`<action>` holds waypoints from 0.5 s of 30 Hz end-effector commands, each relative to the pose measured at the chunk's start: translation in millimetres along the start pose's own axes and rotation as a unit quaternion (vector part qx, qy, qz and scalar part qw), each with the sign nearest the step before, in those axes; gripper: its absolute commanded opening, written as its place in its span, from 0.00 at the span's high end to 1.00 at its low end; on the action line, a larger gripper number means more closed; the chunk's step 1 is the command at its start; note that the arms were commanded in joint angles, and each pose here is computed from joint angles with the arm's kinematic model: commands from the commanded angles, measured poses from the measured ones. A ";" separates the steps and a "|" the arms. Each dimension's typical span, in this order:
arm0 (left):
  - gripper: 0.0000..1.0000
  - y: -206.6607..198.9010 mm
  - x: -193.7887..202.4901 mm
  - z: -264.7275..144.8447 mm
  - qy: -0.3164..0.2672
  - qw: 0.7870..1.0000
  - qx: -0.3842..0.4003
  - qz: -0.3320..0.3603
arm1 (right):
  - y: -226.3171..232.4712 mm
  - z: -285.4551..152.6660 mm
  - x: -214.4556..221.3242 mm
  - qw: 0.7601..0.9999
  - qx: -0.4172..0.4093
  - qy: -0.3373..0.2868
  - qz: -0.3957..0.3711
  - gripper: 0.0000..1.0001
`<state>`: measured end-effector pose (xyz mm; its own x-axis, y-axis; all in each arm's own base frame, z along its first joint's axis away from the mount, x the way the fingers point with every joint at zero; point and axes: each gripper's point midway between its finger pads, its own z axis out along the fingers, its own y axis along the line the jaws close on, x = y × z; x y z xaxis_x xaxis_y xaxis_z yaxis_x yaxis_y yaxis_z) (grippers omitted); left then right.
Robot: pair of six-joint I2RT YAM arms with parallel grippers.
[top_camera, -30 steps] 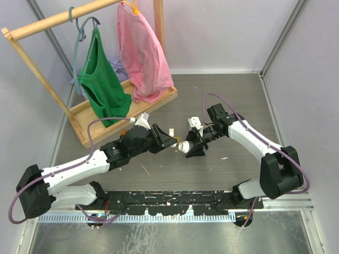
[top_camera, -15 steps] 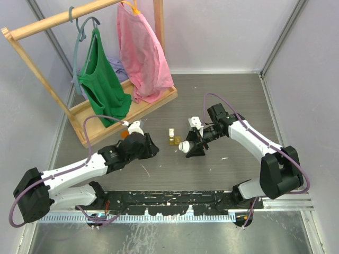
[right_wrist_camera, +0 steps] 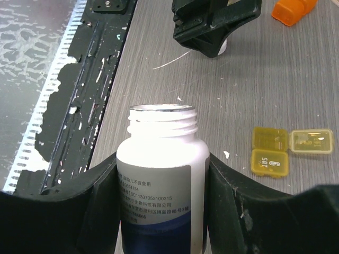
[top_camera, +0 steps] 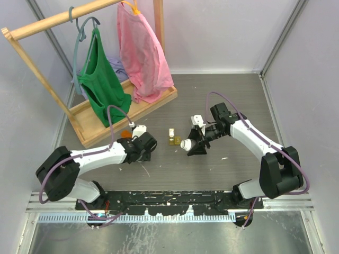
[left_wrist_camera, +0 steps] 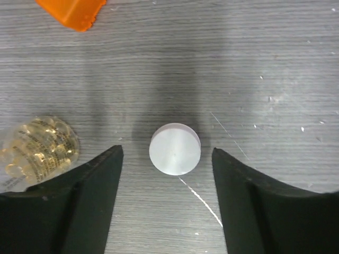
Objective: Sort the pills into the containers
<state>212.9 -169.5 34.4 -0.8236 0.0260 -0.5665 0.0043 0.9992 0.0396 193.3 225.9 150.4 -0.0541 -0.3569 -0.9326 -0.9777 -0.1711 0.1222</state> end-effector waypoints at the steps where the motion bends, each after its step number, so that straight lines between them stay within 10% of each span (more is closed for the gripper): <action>1: 0.24 6.3 -22.3 -2.6 -0.025 0.999 -0.037 0.011 | -6.4 -8.7 -18.7 1.000 0.012 -0.024 -0.013 0.99; 10: 0.01 -45.3 -58.2 -59.2 -0.077 0.984 0.159 -0.013 | -51.2 -68.6 -73.1 0.984 0.140 -0.102 0.034 0.99; 15: 0.02 -68.9 -80.8 -109.8 -0.141 0.945 0.294 -0.019 | -124.1 -203.5 -153.1 0.886 0.401 -0.202 0.113 0.99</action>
<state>219.0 -213.5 120.5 -0.7251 -0.0405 -0.6875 0.1877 0.9488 -0.2539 286.1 170.5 214.9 -0.2382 -0.2000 -0.9504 -0.9364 0.3069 0.1701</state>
